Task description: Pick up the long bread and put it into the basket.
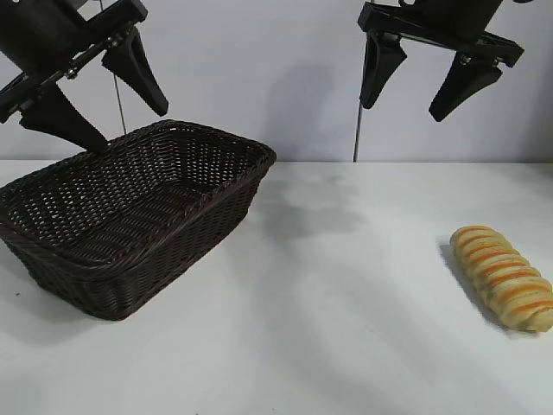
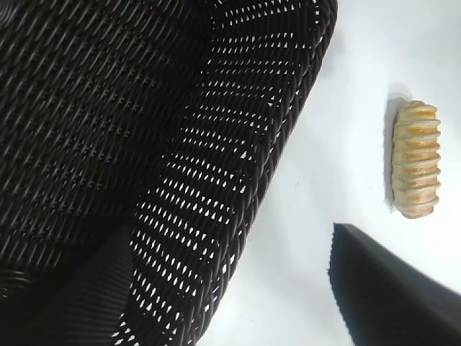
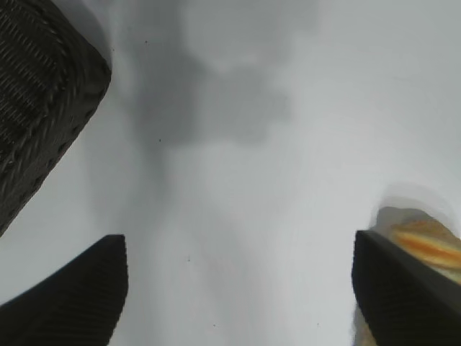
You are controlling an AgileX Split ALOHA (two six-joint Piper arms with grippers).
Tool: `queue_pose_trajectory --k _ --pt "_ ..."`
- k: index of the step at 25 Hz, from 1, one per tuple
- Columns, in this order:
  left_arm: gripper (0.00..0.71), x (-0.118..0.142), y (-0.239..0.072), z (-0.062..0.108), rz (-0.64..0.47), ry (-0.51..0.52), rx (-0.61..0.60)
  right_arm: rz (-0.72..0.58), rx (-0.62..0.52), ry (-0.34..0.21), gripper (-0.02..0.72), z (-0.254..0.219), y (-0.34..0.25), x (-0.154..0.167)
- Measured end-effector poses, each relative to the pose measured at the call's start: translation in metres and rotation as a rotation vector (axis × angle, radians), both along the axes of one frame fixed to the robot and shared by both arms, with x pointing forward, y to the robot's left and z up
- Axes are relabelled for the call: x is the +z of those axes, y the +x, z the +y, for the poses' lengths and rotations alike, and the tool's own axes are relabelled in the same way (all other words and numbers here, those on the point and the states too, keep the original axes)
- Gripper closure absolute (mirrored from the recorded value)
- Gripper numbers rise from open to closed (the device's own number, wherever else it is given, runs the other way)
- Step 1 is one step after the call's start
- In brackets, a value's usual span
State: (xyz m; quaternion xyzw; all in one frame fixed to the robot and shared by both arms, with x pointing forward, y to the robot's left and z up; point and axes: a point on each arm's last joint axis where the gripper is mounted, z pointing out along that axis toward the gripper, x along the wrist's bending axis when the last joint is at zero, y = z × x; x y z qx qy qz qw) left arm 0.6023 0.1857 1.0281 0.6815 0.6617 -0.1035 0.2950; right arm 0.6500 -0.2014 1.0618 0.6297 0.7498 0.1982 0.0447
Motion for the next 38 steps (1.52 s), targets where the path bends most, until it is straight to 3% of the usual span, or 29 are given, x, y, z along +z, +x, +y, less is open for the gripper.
queue_pose_trajectory --k 6,11,22,30,38 --pt "0.160 0.000 -0.003 0.000 0.030 -0.001 -0.020 0.000 0.000 0.000 0.092 0.000 0.000 0.000" --pt "0.163 0.014 -0.010 0.002 0.005 0.008 -0.018 0.000 0.000 0.000 0.092 0.000 0.000 0.000" --pt "0.168 0.046 -0.038 0.023 0.019 0.178 0.051 0.002 0.000 0.000 0.092 0.000 0.000 0.000" --pt "0.168 0.024 -0.073 0.035 0.112 0.237 0.102 0.005 0.001 0.000 0.092 0.000 0.000 0.000" --pt "0.168 -0.007 -0.083 0.046 0.178 0.193 0.349 0.005 0.001 0.000 0.092 0.000 0.000 0.000"
